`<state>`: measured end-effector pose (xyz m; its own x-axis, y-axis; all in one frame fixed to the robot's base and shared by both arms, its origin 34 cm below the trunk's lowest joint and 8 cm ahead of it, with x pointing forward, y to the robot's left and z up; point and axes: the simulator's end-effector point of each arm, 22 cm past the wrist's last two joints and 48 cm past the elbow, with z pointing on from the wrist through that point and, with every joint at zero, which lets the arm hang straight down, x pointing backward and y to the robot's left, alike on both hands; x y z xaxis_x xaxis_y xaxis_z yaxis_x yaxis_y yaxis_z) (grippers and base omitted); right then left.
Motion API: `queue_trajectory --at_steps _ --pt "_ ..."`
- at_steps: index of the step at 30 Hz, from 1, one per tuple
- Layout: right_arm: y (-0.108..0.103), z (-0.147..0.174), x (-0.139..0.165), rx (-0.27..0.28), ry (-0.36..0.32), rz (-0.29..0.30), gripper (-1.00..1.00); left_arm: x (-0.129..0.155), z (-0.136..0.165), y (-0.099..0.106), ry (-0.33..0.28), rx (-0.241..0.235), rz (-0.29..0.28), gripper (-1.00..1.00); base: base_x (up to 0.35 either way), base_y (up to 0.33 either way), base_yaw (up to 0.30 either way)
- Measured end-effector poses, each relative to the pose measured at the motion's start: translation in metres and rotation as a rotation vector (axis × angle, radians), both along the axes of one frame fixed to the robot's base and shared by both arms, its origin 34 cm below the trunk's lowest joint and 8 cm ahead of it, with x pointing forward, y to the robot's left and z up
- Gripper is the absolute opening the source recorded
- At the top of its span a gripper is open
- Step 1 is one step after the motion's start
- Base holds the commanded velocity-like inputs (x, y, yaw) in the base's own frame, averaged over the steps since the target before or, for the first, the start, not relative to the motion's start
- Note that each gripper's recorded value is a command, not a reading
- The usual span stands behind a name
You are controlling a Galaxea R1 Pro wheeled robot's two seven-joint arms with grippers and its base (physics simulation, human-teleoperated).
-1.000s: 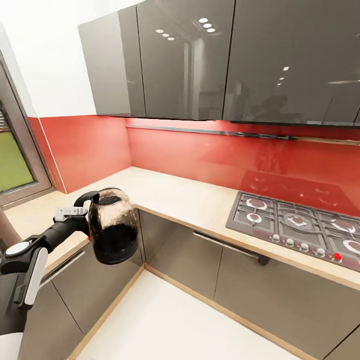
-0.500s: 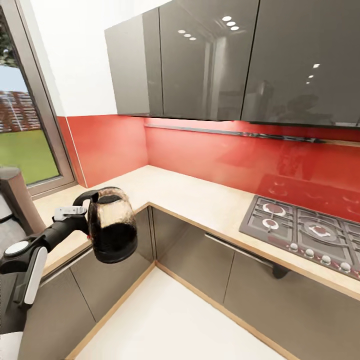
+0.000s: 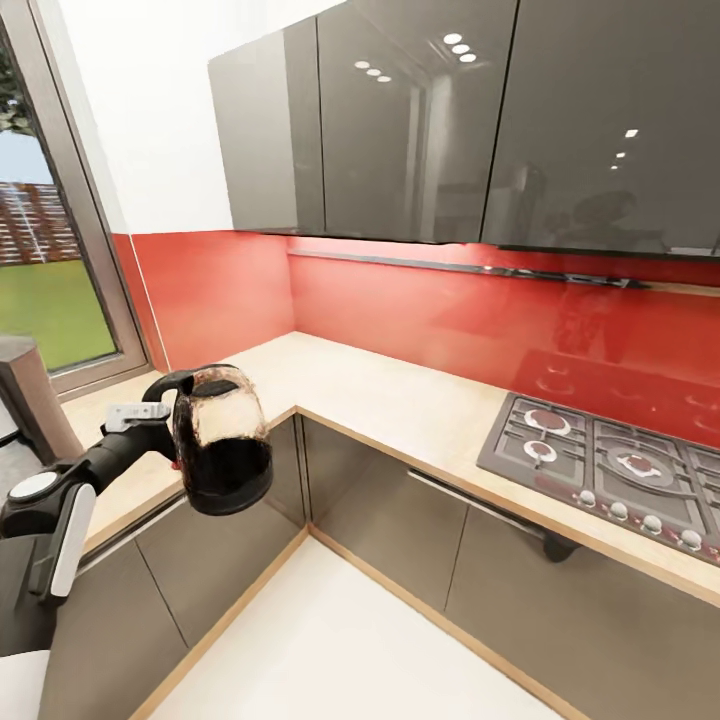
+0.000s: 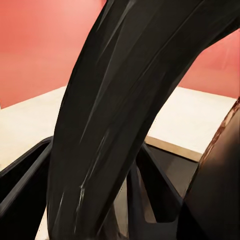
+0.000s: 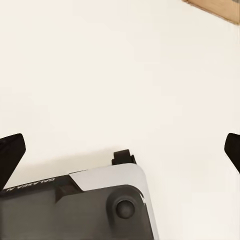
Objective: Set up a coffee station on the kitchen countertop: keep the coffee maker on the countertop, move the bottle of coffee from the kitchen shelf to the counter next to the coffee maker, place a paper coffee filter on top of the coffee maker, put the saucer next to the coffee maker with the coffee cup on the saucer, and place the electric kettle next to the coffee maker.
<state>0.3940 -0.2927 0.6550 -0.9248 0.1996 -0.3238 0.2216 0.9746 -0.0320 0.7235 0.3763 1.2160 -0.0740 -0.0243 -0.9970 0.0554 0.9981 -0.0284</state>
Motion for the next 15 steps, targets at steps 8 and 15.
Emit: queue_trajectory --at_steps 8,15 --pt "0.0009 -0.0003 0.0001 0.001 0.001 0.002 1.0 0.0001 -0.0003 0.0015 0.0 -0.002 0.003 -1.0 0.268 -0.17 0.098" --pt "0.0017 -0.0003 0.0001 0.001 0.001 0.004 1.0 0.0 0.0001 0.0024 -0.001 -0.001 0.006 -1.0 0.3 -0.089 0.268"
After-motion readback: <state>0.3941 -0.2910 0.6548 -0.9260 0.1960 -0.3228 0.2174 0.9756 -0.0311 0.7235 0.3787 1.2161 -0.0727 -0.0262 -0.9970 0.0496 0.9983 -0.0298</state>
